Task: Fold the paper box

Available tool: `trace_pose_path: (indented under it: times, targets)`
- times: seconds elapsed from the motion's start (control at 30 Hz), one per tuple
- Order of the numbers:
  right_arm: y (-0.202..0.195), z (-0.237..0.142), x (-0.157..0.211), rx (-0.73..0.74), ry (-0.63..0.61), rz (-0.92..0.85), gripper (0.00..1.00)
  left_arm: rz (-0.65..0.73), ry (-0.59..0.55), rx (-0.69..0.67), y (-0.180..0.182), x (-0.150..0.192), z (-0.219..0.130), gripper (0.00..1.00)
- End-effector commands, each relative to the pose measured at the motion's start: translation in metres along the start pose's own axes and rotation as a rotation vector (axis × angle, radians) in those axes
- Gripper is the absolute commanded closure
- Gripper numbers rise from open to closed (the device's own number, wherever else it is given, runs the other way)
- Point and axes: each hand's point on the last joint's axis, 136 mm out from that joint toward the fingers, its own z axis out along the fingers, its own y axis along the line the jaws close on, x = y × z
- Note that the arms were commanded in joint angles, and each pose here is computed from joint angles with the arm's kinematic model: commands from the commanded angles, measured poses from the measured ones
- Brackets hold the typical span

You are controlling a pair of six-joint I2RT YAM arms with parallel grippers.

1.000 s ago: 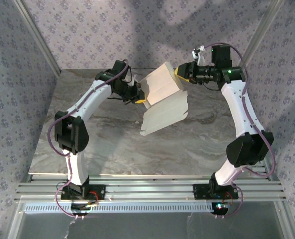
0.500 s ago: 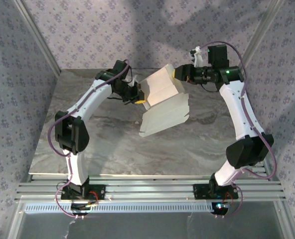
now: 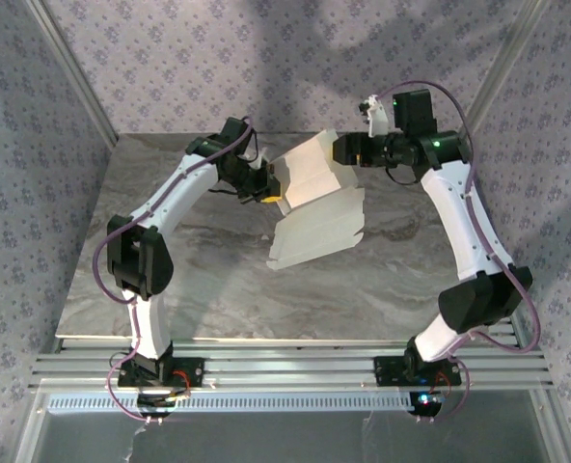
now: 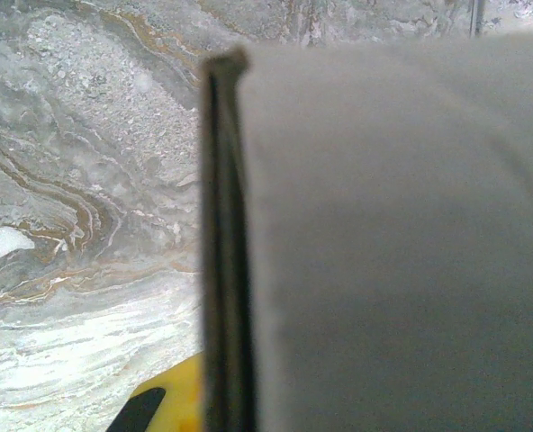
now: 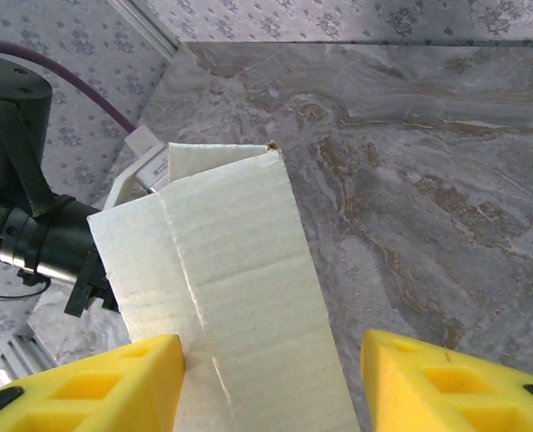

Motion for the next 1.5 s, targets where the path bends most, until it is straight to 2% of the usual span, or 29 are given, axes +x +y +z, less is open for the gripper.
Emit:
trace_pose_path:
  times: [0.0,0.27,0.83,1.13,1.47]
  targets:
    - [0.006,-0.012,0.002,0.054,-0.007,-0.073,0.43,0.047,-0.004,0.024,-0.017,0.003,-0.009,1.0]
    - [0.01,-0.016,0.004,0.099,-0.017,-0.135,0.41,0.056,-0.003,0.018,-0.02,0.005,-0.008,1.0]
    - [-0.015,-0.001,0.023,0.274,0.054,-0.199,0.4,0.087,-0.016,-0.005,-0.026,0.007,-0.015,1.0]
    - [-0.026,0.005,0.028,0.349,0.069,-0.231,0.61,0.096,-0.015,-0.008,-0.029,0.008,-0.016,1.0]
    - [-0.035,0.011,0.037,0.449,0.097,-0.288,0.67,0.108,-0.021,0.005,-0.039,0.006,-0.018,1.0]
